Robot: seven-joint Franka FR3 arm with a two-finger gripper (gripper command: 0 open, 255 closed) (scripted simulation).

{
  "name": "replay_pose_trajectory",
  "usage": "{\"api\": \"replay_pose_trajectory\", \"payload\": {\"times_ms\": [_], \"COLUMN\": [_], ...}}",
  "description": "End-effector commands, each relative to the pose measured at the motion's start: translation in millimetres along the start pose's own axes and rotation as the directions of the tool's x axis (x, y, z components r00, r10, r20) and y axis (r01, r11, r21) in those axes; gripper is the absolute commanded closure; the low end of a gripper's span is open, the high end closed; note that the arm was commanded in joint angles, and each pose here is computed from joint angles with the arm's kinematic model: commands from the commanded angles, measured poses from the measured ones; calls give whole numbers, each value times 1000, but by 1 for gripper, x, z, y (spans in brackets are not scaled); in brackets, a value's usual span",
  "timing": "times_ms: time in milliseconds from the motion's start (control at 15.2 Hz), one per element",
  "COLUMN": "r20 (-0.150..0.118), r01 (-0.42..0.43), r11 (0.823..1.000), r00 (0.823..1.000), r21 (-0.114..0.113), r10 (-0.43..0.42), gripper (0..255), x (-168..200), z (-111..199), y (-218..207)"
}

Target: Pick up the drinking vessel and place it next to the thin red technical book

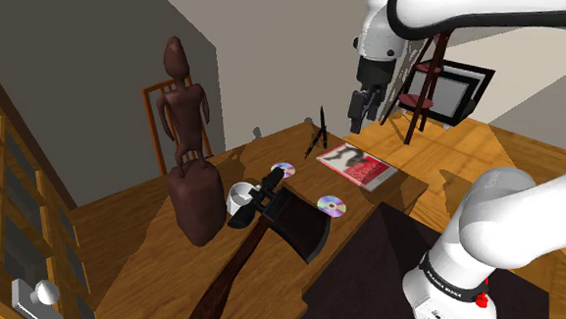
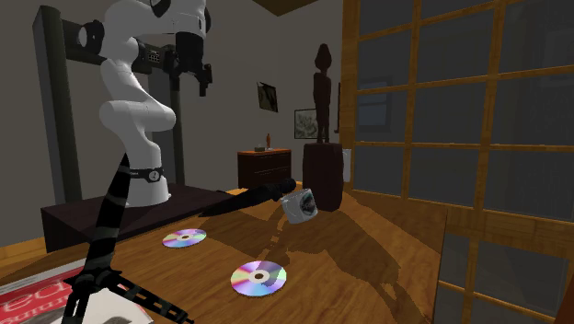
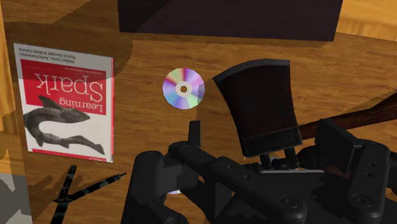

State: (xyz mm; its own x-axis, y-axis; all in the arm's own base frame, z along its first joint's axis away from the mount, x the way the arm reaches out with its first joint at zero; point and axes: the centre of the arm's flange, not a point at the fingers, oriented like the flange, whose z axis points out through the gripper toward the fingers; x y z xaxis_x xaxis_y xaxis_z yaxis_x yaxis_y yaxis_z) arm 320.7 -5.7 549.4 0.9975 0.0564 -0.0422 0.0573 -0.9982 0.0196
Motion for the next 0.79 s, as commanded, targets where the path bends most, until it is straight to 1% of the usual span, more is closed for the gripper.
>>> {"api": "replay_pose_trajectory", "payload": {"times_ms": [0, 330, 726], "r20": [0, -42, -91], "r01": [0, 58, 127], "r11": [1000, 998, 991], "r00": [1000, 997, 987], "r21": [0, -16, -39], "r10": [0, -59, -130], "gripper": [0, 0, 0], "x": [0, 33, 73], "z": [0, 46, 100], "y": [0, -28, -63]}}
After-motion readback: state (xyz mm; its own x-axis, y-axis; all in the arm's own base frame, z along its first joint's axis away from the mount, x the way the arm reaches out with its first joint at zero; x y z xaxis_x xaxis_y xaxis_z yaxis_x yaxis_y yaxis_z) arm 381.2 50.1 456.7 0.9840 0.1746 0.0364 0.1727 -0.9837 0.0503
